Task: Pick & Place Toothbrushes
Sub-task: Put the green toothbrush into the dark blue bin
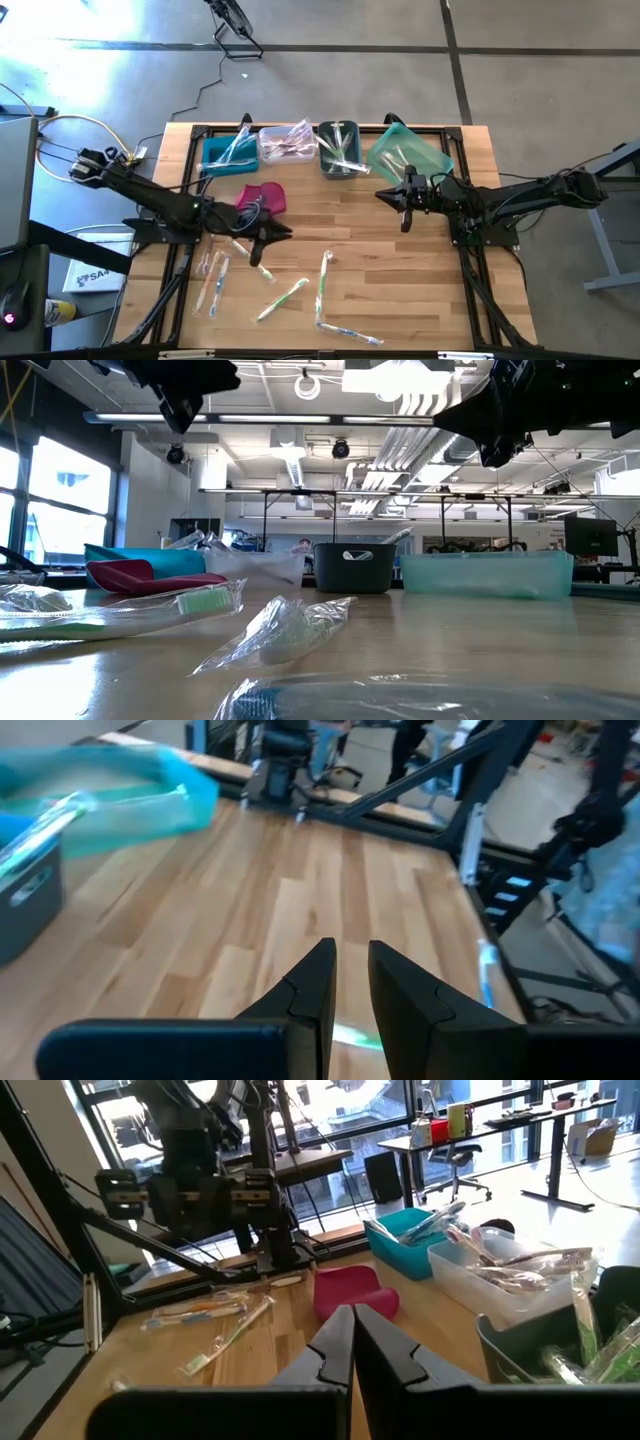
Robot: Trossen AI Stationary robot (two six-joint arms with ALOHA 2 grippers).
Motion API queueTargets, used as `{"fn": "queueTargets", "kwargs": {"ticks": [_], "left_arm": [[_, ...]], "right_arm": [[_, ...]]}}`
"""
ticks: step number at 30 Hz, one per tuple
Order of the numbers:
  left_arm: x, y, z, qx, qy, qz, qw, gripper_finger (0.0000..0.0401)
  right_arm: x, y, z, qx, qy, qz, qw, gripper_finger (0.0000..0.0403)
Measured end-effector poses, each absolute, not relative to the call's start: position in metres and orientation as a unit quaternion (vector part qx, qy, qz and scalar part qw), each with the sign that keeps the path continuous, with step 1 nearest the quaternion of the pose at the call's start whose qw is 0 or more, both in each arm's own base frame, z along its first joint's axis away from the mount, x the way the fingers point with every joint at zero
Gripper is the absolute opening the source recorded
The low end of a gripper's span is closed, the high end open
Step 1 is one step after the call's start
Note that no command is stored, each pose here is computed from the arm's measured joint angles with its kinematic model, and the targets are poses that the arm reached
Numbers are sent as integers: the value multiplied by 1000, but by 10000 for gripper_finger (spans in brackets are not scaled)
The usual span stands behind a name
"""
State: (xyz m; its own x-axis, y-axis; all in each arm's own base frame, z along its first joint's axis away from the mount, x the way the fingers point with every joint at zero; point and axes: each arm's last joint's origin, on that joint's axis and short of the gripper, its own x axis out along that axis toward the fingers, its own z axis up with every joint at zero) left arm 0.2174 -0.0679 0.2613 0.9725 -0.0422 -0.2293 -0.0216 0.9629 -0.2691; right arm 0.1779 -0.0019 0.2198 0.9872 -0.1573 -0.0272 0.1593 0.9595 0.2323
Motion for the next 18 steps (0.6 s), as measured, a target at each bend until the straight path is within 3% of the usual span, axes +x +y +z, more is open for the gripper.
{"fn": "queueTargets", "kwargs": {"ticks": [18], "left_arm": [[217,-103,286,-149,81,-43,985,58]], "right_arm": [[178,-2,220,118,4,-82,990,3]]}}
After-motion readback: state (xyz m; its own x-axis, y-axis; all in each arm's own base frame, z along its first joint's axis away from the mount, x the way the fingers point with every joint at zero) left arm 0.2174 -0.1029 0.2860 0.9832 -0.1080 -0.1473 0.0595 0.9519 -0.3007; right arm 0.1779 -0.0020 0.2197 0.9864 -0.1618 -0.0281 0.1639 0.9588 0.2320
